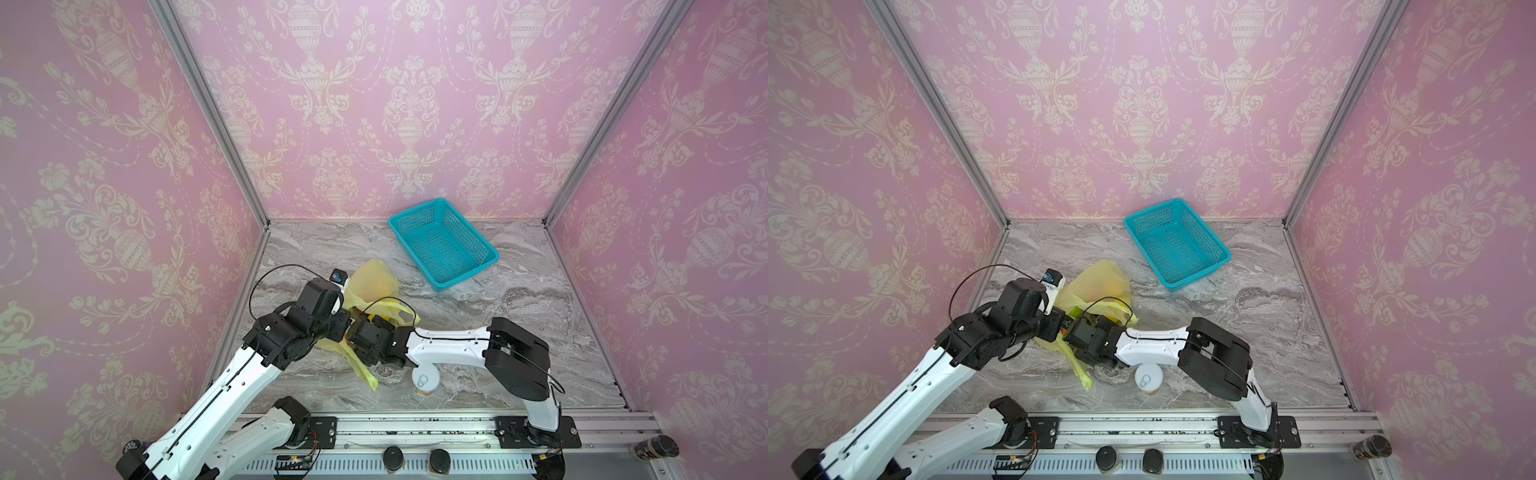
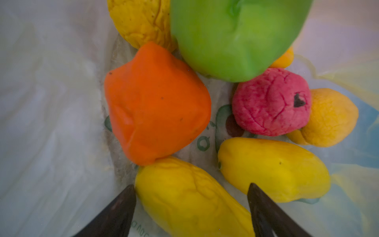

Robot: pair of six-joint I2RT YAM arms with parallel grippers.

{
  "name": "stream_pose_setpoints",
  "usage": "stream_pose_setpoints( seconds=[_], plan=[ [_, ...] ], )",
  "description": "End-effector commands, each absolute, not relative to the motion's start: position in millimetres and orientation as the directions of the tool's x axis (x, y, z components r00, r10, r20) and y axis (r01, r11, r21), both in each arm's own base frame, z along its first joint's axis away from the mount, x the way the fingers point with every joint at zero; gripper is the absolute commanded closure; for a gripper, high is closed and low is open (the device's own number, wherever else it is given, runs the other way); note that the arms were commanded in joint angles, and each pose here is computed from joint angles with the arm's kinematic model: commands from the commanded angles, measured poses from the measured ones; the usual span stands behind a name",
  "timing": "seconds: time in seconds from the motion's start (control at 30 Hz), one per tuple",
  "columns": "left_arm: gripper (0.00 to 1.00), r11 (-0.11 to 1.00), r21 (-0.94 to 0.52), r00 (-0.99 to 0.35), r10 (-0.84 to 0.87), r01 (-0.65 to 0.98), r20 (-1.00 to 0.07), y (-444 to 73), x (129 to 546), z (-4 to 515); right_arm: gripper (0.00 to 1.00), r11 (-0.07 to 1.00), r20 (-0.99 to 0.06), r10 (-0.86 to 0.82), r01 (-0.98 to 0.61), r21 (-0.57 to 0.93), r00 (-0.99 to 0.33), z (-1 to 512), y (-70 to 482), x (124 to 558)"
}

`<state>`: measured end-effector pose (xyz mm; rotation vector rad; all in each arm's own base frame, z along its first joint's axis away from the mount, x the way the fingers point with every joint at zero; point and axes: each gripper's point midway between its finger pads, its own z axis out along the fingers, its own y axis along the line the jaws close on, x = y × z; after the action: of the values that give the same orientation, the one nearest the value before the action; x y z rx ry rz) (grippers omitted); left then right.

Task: Untie the knot of the plastic bag and take out the fruit
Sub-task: 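Reach the right gripper into the bag opening and grasp a yellow mango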

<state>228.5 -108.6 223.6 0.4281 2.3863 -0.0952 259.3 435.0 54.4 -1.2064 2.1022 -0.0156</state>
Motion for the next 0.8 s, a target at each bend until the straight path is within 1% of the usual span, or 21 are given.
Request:
stream_pose_setpoints(
  seconds=[0.0, 0.1, 0.23, 0.3, 0.33, 0.37, 0.4, 0.47, 0.5, 0.57, 0.67, 0.77],
  plan=[
    [1.00, 0.945, 0.023, -0.711, 0.262, 0.327, -0.653, -110, 227, 220, 0.13, 0.542, -0.478, -0.811, -0.740, -0.398, -0.337, 40, 420, 264],
    [1.00, 0.945, 0.023, -0.712, 0.262, 0.327, -0.651, -110, 227, 219, 0.13, 0.542, -0.460, -0.815, -0.746, -0.386, -0.354, 35, 415, 262],
    [1.00, 0.945, 0.023, -0.711, 0.262, 0.326, -0.653, -109, 227, 220, 0.11, 0.556, -0.462, -0.807, -0.736, -0.386, -0.368, 33, 405, 264],
    [1.00, 0.945, 0.023, -0.706, 0.259, 0.325, -0.659, -109, 227, 222, 0.12, 0.573, -0.465, -0.797, -0.726, -0.379, -0.387, 31, 399, 268],
    [1.00, 0.945, 0.022, -0.707, 0.259, 0.326, -0.658, -109, 226, 221, 0.15, 0.579, -0.465, -0.793, -0.725, -0.373, -0.394, 30, 398, 269],
    [1.00, 0.945, 0.023, -0.709, 0.261, 0.327, -0.656, -109, 227, 221, 0.21, 0.584, -0.460, -0.790, -0.723, -0.368, -0.405, 28, 396, 271],
    [1.00, 0.945, 0.021, -0.709, 0.260, 0.328, -0.656, -110, 227, 221, 0.28, 0.589, -0.455, -0.789, -0.720, -0.367, -0.414, 28, 394, 272],
    [1.00, 0.945, 0.023, -0.712, 0.262, 0.327, -0.651, -110, 227, 219, 0.47, 0.591, -0.449, -0.789, -0.719, -0.367, -0.419, 30, 394, 273],
    [1.00, 0.944, 0.022, -0.713, 0.263, 0.328, -0.650, -110, 227, 219, 0.52, 0.590, -0.450, -0.789, -0.722, -0.362, -0.419, 31, 395, 272],
    [1.00, 0.944, 0.022, -0.714, 0.264, 0.329, -0.648, -110, 227, 218, 0.56, 0.592, -0.469, -0.781, -0.728, -0.347, -0.411, 37, 399, 272],
    [1.00, 0.945, 0.025, -0.713, 0.263, 0.326, -0.650, -110, 228, 219, 0.69, 0.598, -0.512, -0.760, -0.739, -0.311, -0.400, 49, 408, 271],
    [1.00, 0.945, 0.023, -0.715, 0.264, 0.328, -0.648, -110, 227, 218, 0.79, 0.617, -0.556, -0.731, -0.732, -0.289, -0.397, 66, 415, 272]
  ],
)
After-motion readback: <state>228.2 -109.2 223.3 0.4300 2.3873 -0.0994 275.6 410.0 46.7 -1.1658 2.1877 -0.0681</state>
